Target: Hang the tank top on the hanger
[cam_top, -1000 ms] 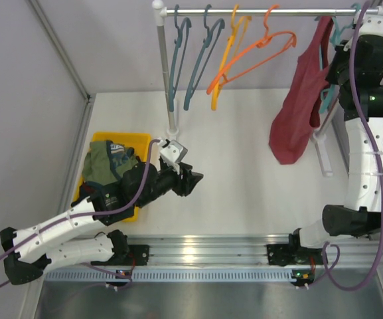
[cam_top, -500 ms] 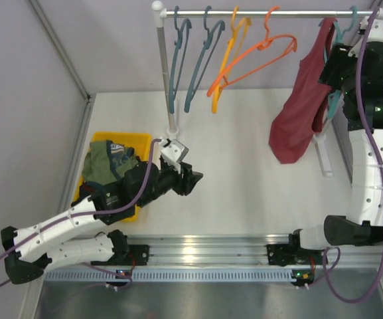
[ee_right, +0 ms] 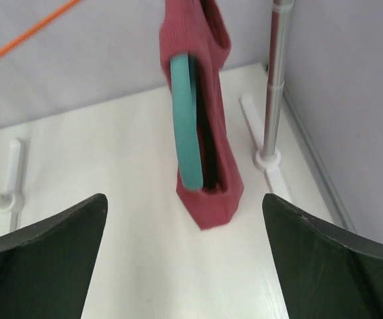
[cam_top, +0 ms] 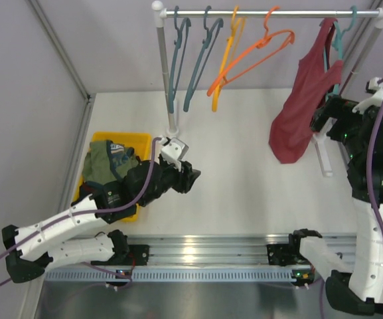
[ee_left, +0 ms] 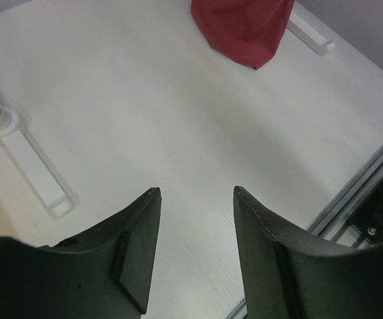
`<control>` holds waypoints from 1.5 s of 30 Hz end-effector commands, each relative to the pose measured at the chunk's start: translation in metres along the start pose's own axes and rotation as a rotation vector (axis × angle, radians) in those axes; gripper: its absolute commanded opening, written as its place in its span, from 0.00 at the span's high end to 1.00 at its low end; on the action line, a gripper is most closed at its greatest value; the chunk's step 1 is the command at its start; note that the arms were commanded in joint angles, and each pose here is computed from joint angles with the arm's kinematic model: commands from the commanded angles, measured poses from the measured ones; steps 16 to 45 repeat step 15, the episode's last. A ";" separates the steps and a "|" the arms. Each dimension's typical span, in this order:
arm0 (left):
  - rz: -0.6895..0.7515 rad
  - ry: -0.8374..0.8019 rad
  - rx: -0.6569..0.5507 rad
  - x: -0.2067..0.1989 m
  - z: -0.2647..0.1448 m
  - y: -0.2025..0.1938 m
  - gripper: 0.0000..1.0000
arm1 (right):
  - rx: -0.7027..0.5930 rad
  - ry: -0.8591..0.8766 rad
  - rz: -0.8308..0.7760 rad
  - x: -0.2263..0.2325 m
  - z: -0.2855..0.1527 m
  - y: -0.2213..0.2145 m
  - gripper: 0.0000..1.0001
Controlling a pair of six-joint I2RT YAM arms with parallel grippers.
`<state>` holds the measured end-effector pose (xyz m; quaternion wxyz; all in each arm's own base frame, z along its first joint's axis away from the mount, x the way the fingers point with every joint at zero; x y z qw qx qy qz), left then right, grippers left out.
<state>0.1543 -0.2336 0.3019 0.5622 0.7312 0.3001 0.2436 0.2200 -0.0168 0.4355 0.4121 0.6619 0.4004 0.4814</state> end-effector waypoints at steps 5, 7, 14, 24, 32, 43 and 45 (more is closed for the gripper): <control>-0.095 0.120 -0.006 0.009 0.004 0.004 0.47 | 0.119 0.017 0.078 -0.022 -0.029 -0.083 0.00; -0.128 0.128 0.006 0.008 0.008 -0.003 0.47 | 0.165 0.021 0.096 -0.028 -0.035 -0.106 0.00; -0.158 0.147 0.036 0.007 0.014 -0.013 0.47 | 0.241 0.009 0.116 -0.042 -0.036 -0.157 0.00; -0.159 0.146 0.035 0.006 0.014 -0.013 0.47 | 0.234 0.010 0.118 -0.042 -0.037 -0.156 0.00; -0.159 0.146 0.035 0.006 0.014 -0.013 0.47 | 0.234 0.010 0.118 -0.042 -0.037 -0.156 0.00; -0.159 0.146 0.035 0.006 0.014 -0.013 0.47 | 0.234 0.010 0.118 -0.042 -0.037 -0.156 0.00; -0.159 0.146 0.035 0.006 0.014 -0.013 0.47 | 0.234 0.010 0.118 -0.042 -0.037 -0.156 0.00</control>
Point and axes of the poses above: each gripper's point midway between its finger pads, its own z axis out along the fingers, its own x axis along the line the jaws close on, y = z × x, the point moved 5 cm from there along -z, back along the fingers, and after that the axes turned 10 degrees about z, right-handed, at the moved point
